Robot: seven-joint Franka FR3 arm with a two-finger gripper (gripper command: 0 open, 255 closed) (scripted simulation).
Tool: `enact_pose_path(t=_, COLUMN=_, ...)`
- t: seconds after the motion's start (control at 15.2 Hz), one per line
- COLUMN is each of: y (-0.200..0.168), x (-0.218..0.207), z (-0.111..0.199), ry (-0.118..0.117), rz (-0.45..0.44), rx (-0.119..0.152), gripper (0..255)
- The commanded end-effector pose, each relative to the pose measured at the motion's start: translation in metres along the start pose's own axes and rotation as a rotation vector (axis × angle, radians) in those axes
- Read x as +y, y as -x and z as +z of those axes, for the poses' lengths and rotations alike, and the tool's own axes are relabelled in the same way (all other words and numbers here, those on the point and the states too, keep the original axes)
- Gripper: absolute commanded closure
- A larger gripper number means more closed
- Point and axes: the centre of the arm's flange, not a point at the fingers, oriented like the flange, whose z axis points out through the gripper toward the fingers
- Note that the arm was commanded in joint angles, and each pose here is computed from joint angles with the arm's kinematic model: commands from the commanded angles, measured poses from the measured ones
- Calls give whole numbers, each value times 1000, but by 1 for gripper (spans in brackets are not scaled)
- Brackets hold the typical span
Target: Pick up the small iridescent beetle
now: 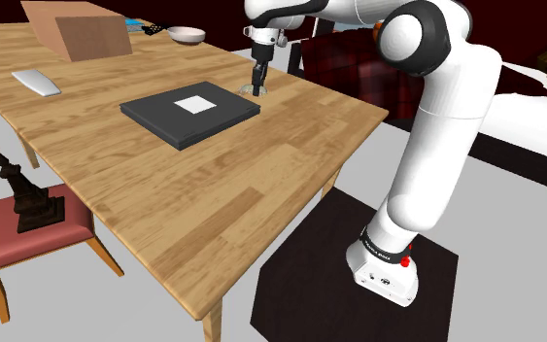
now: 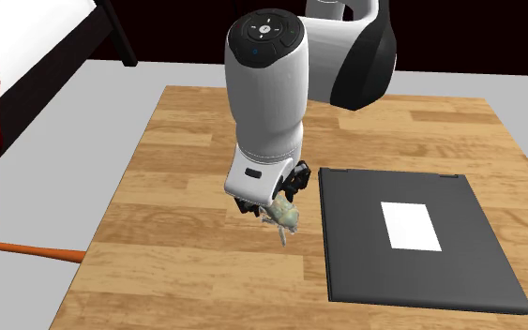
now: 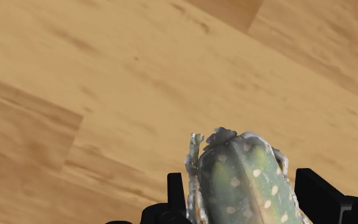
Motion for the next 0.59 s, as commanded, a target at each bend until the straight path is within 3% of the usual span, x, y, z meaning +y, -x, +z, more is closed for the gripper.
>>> enact_pose_path(t=0.0, y=0, x=0, z=0, ry=0, rz=0, rx=0, gripper=255)
enact_pose_path(t=0.2, y=0, x=1, z=0, ry=0, rz=0, rx=0, gripper=255)
enact_pose_path(t=0.53, y=-1, x=-1, z=-26, ry=0, rz=0, rx=0, gripper=255)
